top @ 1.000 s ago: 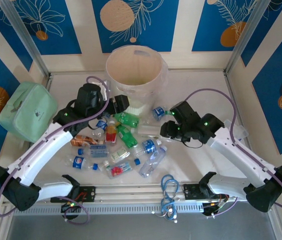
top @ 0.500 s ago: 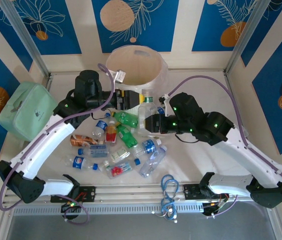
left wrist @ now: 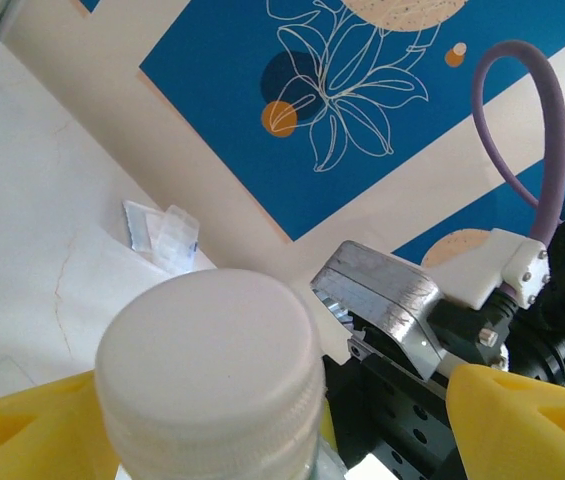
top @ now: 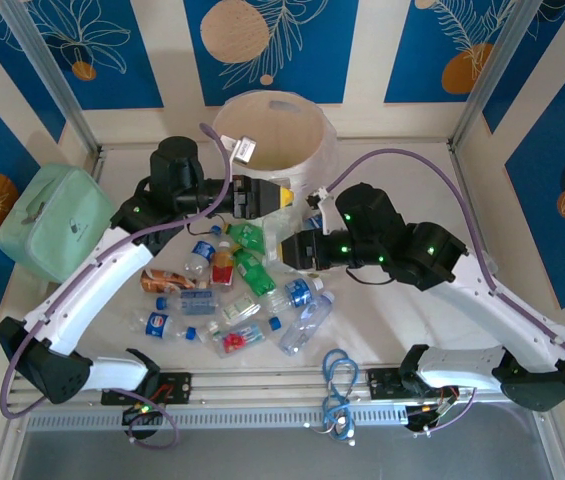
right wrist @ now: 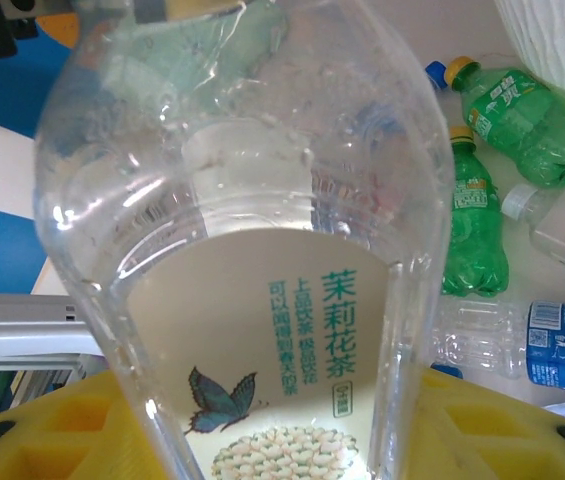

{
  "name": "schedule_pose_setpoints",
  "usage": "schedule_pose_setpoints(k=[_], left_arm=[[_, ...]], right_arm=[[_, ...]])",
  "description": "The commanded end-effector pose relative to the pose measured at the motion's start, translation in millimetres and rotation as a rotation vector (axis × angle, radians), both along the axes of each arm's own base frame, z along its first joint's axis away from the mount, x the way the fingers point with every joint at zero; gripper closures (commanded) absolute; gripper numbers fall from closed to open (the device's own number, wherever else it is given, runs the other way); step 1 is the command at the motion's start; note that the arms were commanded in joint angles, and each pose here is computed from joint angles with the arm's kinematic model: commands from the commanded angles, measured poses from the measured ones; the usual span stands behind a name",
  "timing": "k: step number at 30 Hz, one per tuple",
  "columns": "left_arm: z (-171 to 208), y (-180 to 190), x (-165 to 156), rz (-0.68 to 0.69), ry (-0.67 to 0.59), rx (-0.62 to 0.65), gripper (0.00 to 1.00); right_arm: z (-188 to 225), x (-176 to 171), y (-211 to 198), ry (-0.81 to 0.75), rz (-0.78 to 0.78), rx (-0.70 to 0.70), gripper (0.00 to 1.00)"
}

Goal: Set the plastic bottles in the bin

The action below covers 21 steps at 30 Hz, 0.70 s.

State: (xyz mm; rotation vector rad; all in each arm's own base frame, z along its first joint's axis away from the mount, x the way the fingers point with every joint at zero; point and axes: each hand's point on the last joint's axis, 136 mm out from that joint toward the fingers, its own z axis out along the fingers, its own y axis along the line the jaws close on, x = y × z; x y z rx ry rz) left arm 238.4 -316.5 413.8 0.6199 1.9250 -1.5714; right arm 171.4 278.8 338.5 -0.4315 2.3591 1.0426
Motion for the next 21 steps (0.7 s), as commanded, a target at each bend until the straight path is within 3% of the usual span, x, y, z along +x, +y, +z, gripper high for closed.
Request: schedule_pose_setpoints(k=[1,12,21], left_arm=[[0.2,-1.4,-1.9,-0.019,-0.019,-0.013,0.19],[-1.3,-2.6,2.3,-0.013,0.002,-0.034,0.36],[-10.1,3.3,25.1,0.091,0.068,-0.025,0.52]], right_arm=[[19.0,-5.0,5.7,-0.039,0.043,0.043,0.5],[16.5,-6.7,8.2,-0.04,0.049,0.029,0.5],[15.9,-4.9,7.5,-0.044,0.042,0.019,0.49]])
